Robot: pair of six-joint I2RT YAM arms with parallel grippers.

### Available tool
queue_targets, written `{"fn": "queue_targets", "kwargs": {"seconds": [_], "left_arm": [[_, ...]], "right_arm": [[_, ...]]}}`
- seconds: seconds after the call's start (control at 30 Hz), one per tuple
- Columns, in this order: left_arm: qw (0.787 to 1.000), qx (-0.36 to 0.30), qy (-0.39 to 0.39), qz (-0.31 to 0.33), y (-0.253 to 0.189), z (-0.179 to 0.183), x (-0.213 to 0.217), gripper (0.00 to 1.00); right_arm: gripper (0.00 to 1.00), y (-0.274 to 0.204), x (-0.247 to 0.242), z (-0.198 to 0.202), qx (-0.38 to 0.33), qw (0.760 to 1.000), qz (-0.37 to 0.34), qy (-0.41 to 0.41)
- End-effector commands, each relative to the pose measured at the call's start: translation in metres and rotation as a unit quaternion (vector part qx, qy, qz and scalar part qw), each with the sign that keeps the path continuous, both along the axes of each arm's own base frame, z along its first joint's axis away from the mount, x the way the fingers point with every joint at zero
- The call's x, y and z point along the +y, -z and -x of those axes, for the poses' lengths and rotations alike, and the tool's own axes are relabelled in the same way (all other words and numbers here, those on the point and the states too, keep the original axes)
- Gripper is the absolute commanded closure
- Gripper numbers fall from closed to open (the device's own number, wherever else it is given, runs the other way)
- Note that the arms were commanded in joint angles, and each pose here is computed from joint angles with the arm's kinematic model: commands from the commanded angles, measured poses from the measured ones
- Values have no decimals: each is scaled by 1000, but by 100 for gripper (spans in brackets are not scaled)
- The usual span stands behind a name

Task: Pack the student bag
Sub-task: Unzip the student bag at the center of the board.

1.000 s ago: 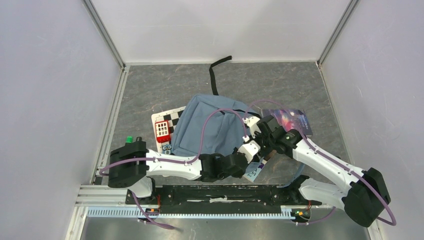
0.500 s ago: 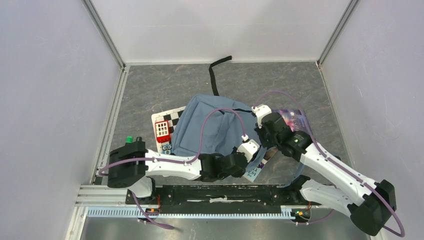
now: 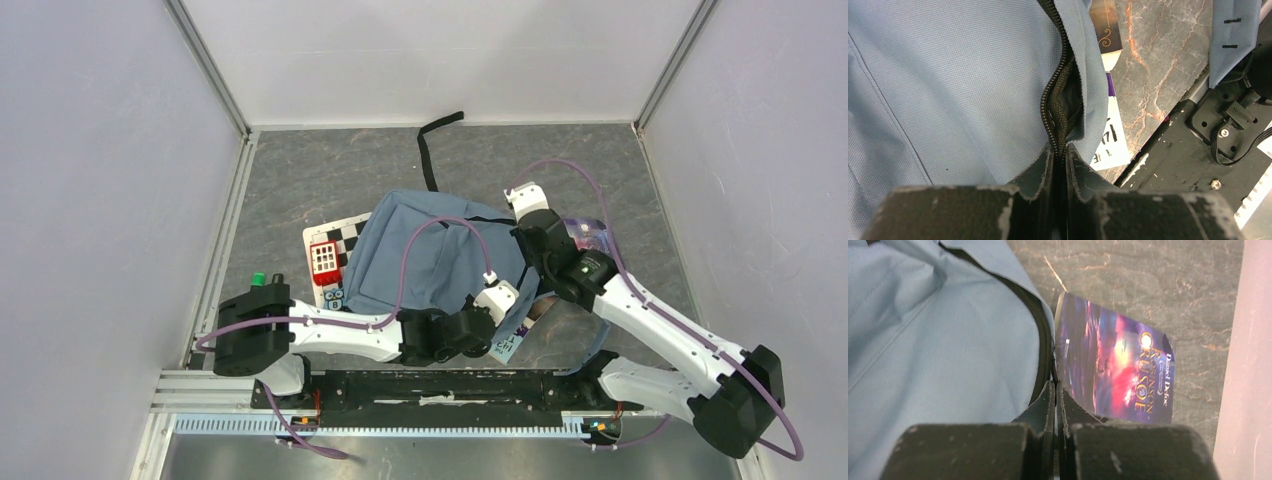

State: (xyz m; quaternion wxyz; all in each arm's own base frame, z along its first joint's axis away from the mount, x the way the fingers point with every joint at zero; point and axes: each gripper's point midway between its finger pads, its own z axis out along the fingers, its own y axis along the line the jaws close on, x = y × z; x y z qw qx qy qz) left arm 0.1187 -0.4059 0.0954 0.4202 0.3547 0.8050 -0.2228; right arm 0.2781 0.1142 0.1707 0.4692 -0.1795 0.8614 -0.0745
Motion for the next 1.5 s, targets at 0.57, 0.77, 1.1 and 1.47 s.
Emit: {"fn": "queue_targets", "kwargs": {"seconds": [0.57, 0.77, 1.1, 1.47], "left_arm": [[999, -18, -16, -36, -4, 10, 17, 95], [996, -28, -78, 23, -64, -12, 5, 29], [969, 48, -189, 149, -99, -84, -20, 7], [975, 52, -197, 90, -65, -105, -59, 25]], "right_arm": [[100, -42, 70, -110, -70, 983, -123, -118], [100, -43, 69, -103, -65, 982, -132, -121], [100, -40, 67, -92, -53, 982, -140, -119], [100, -49, 66, -92, -58, 981, -136, -126]]}}
